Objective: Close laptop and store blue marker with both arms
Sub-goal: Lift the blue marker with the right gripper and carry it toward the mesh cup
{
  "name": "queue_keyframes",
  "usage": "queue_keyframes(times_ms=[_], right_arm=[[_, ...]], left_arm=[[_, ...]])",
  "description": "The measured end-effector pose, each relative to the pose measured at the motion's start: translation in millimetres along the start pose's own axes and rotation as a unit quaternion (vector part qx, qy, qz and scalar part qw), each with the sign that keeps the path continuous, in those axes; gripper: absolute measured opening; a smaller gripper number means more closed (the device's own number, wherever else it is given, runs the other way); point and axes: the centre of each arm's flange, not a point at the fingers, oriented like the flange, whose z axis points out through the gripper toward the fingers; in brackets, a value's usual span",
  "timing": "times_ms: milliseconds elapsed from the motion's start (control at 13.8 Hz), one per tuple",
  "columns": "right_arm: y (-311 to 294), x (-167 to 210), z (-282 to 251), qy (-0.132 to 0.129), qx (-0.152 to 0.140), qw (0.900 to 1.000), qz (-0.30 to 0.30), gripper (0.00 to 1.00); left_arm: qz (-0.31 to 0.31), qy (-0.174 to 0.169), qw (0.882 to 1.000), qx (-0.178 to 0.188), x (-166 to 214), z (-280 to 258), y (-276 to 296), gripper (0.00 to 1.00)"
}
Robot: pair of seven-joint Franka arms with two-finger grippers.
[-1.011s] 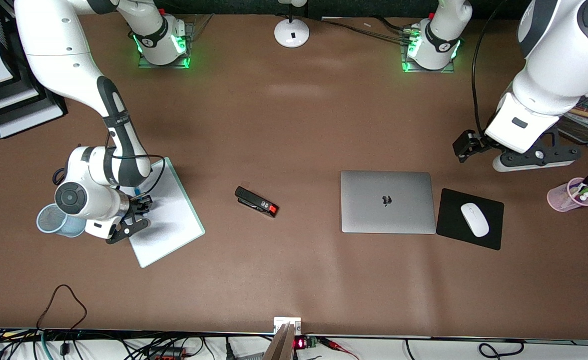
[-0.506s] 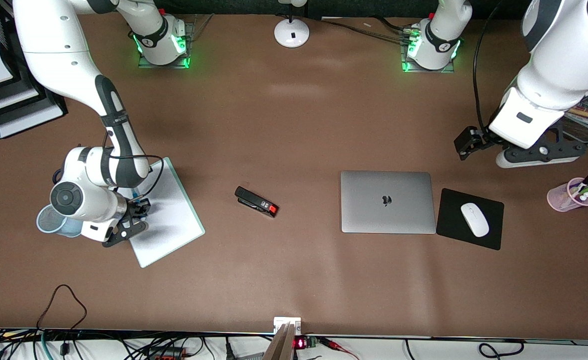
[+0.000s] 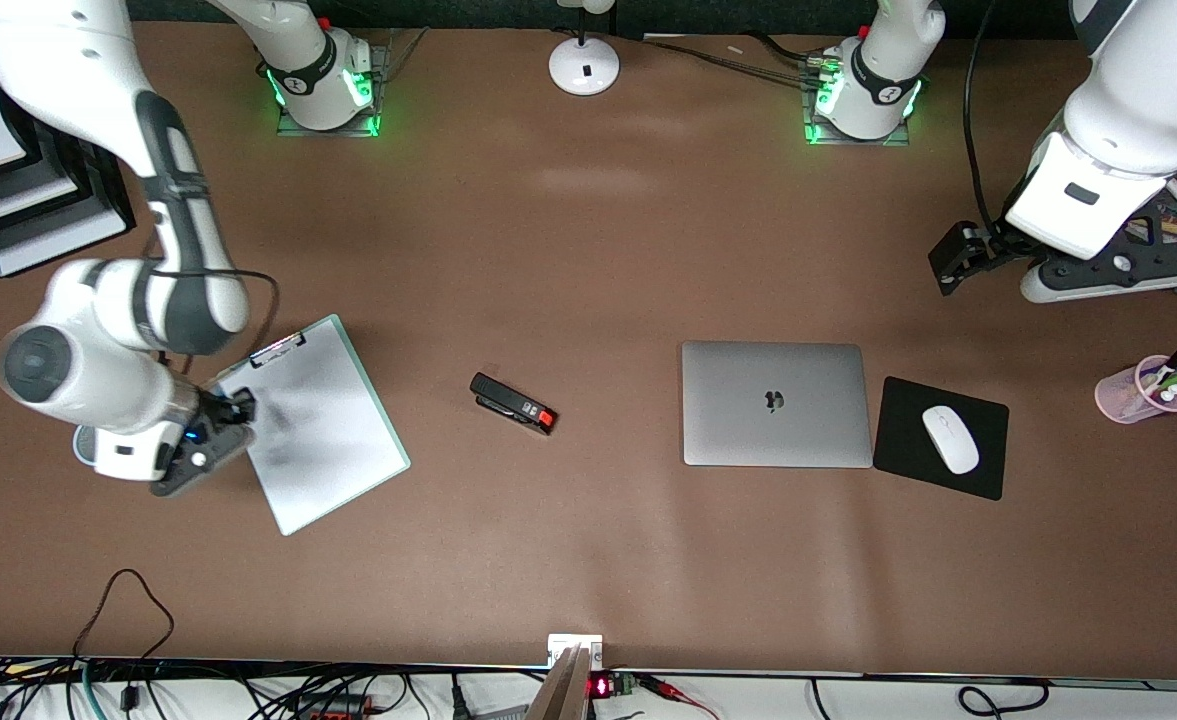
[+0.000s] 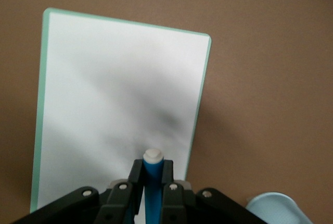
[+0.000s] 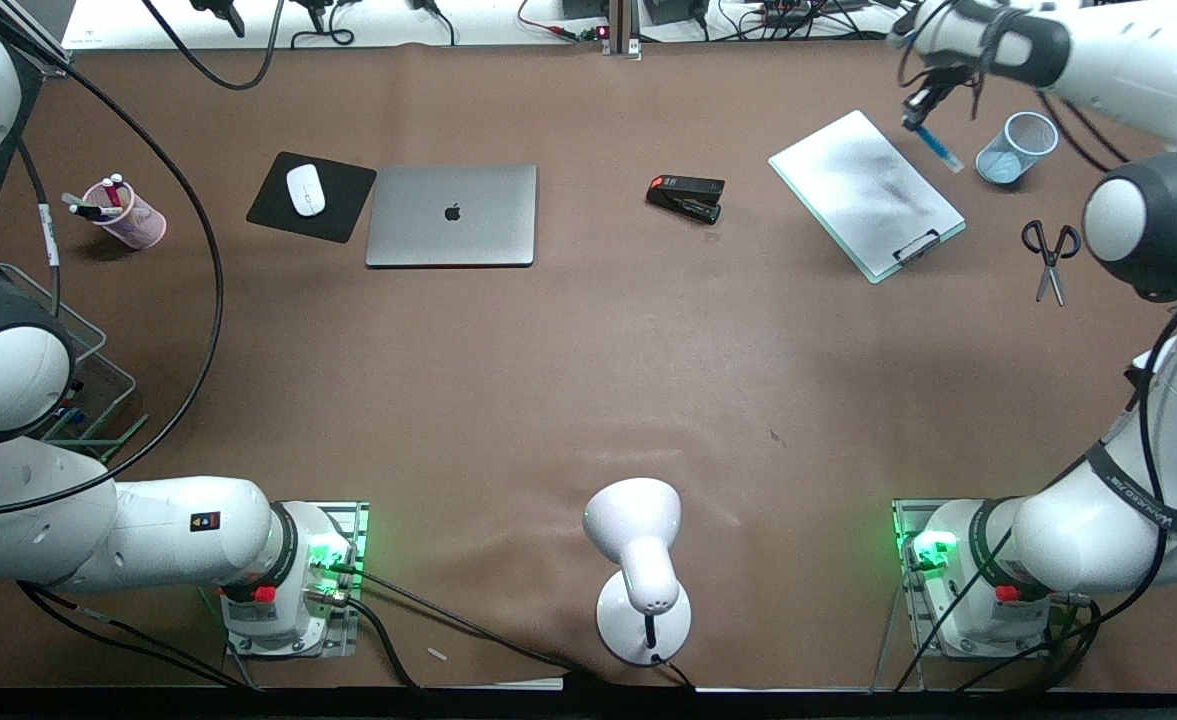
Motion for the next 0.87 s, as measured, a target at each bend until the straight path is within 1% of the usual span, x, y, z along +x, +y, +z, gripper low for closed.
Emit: queue_keyframes(times_ms=[144,289,433,506,578,722,795,867], right_arm=[[20.3,-24.8,-18.0,0.014,0.02,0.999,-0.029,0.18],[39.2,-48.4,-30.3,0.019,0.031,0.998,-0.059,0.18],[52.8,-63.3,-46.5,0.02,0.049,0.994,-0.097,0.18],[57.6,-68.5,-58.2,0.029,0.065,0.991,-0.115,0.18],[62.3,-73.8,-71.3,0.042,0.078,0.986,-0.137,0.18],[69.8,-84.9,-91.8,0.059,0.095,0.975,-0.194,0.18],[72.5,-89.7,-97.7,0.067,0.101,0.967,-0.225,0.18],[74.5,-93.4,-102.3,0.079,0.106,0.957,-0.259,0.18]], left_arm=[[-0.005,-0.001,1.0,-0.008,-0.4,-2.7,-2.8,1.0],[-0.011,-0.003,1.0,-0.024,0.2,-7.5,-13.2,1.0],[0.009,-0.006,0.999,-0.034,0.9,-10.9,-28.7,1.0],[0.022,-0.013,0.999,-0.036,-0.7,-12.2,-36.1,1.0],[0.03,-0.02,0.999,-0.037,-2.9,-13.9,-42.3,1.0],[0.037,-0.025,0.998,-0.036,-9.9,-18.4,-47.6,1.0],[0.043,-0.027,0.998,-0.035,-13.6,-19.1,-47.8,1.0],[0.05,-0.028,0.998,-0.034,-17.2,-19.4,-48.3,1.0]])
